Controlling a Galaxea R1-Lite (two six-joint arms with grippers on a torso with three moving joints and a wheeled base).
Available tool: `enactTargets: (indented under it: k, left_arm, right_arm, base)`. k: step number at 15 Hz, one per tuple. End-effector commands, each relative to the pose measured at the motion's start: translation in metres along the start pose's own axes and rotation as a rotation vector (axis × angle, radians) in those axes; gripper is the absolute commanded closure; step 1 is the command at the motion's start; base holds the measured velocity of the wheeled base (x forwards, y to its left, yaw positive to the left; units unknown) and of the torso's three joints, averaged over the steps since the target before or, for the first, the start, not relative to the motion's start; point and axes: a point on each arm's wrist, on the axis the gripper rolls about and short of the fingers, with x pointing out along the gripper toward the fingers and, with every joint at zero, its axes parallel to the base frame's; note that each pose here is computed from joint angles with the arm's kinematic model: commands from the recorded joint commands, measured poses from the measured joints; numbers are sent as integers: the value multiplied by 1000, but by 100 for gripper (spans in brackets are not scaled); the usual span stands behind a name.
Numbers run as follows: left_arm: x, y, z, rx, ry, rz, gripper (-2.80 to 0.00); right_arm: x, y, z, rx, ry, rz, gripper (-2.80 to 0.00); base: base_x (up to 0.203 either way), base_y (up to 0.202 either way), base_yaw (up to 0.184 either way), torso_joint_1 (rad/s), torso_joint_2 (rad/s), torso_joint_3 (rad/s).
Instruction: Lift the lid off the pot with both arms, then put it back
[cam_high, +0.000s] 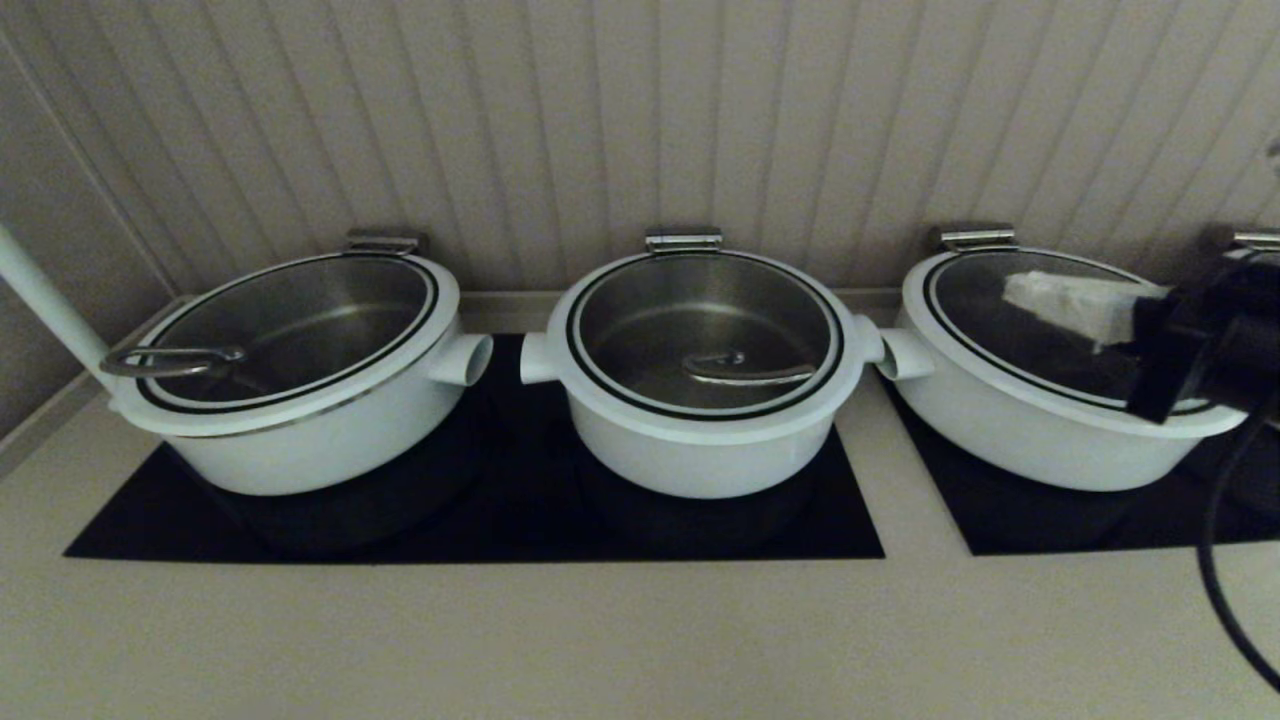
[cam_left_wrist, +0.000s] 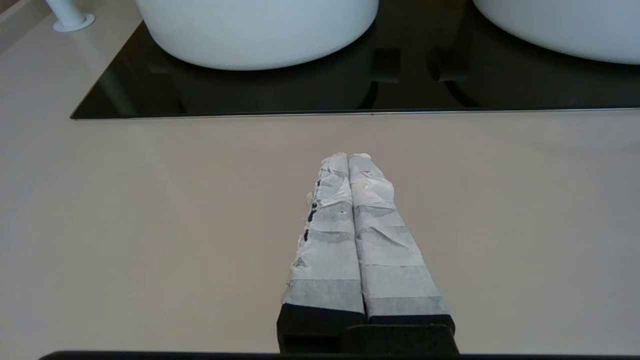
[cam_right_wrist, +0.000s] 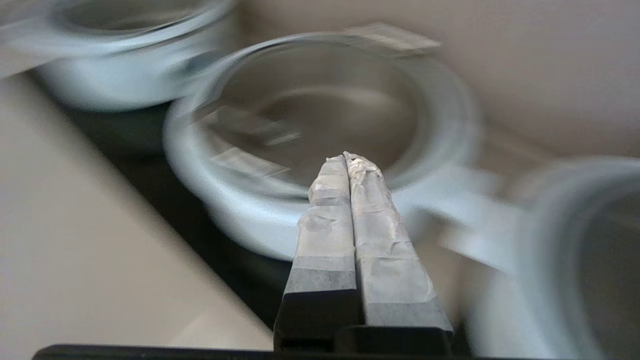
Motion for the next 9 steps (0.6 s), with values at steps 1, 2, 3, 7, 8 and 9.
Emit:
enactTargets:
  k: [1, 2, 3, 7, 8, 9]
  left_arm:
    - [0, 0, 0, 0, 0, 1, 0]
    - [0, 0, 0, 0, 0, 1, 0]
    - [0, 0, 0, 0, 0, 1, 0]
    - [0, 0, 0, 0, 0, 1, 0]
    - [0, 0, 0, 1, 0, 1, 0]
    - [0, 0, 0, 0, 0, 1, 0]
  right_arm:
    - [-59, 11, 37, -35, -134, -337, 0]
    - [-77, 16, 39, -35, -156, -405, 0]
    - [-95, 22, 34, -34, -166, -443, 0]
    - [-138, 42, -58, -11, 9, -514, 0]
    - [-146, 50, -87, -1, 57, -498, 0]
    - [-154, 58, -116, 13, 103, -485, 0]
  base:
    - [0, 0, 0, 0, 0, 0]
    - [0, 0, 0, 0, 0, 0]
    - [0, 0, 0, 0, 0, 0]
    - [0, 0, 0, 0, 0, 0]
    - [0, 0, 0, 0, 0, 0]
    - [0, 0, 0, 0, 0, 0]
